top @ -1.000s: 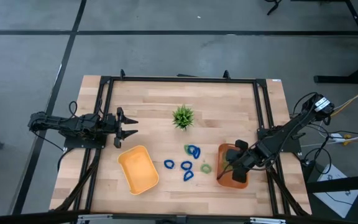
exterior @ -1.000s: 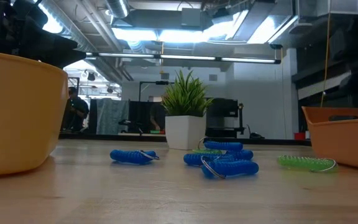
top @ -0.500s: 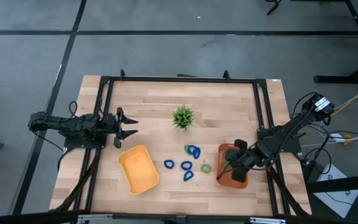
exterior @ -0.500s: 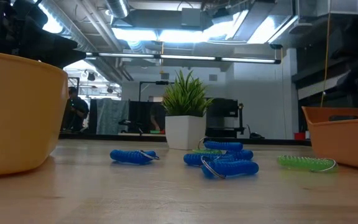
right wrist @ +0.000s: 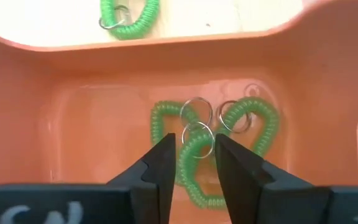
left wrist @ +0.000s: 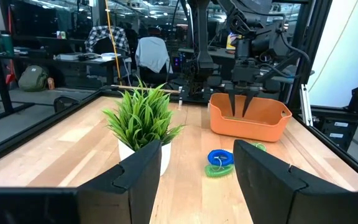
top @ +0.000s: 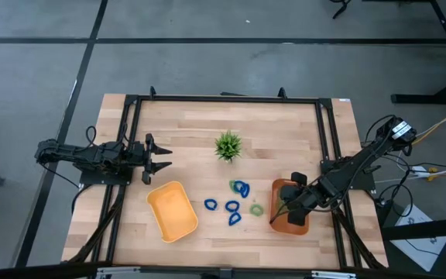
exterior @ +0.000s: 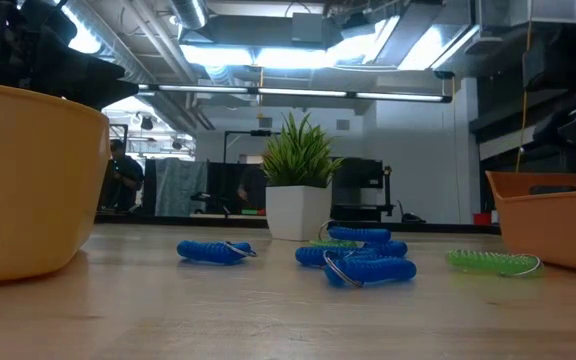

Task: Sort spring keychains
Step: Put the green spring keychain into the orange bin

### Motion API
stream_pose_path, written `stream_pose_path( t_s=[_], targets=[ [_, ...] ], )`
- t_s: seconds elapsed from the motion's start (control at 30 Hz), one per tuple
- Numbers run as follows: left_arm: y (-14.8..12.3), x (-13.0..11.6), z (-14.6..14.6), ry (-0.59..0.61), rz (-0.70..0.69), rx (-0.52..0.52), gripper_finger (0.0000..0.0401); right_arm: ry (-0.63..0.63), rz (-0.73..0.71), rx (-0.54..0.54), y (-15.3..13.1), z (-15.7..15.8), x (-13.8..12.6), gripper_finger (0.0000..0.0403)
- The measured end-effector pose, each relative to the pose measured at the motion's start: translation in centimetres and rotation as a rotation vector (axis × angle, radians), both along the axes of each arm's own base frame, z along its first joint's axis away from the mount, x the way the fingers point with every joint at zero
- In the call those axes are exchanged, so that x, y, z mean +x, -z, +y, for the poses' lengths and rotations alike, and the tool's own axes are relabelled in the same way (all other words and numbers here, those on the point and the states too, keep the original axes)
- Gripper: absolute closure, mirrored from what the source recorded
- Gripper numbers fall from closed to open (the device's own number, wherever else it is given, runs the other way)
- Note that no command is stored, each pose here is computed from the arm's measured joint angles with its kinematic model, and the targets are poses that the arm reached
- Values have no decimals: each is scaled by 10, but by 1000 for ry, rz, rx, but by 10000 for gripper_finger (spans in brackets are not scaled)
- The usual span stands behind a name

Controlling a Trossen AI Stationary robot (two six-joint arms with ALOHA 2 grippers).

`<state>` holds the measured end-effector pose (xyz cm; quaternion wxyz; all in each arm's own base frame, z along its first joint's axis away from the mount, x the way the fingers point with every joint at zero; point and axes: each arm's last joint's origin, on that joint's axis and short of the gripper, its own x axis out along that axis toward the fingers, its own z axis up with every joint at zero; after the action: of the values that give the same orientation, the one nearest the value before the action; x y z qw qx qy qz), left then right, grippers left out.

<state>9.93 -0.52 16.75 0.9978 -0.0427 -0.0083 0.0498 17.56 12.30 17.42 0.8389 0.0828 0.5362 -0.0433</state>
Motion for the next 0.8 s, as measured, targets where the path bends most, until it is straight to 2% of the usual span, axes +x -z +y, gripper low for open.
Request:
stream_pose_path(
  t_s=[0.33,0.8],
  targets=[
    [0,0,0,0,0,0,205,-88,-62,11,-7,5,7,249],
    [0,0,0,0,0,0,205,-271,-182,-75,-29,4,27,245]
  ],
)
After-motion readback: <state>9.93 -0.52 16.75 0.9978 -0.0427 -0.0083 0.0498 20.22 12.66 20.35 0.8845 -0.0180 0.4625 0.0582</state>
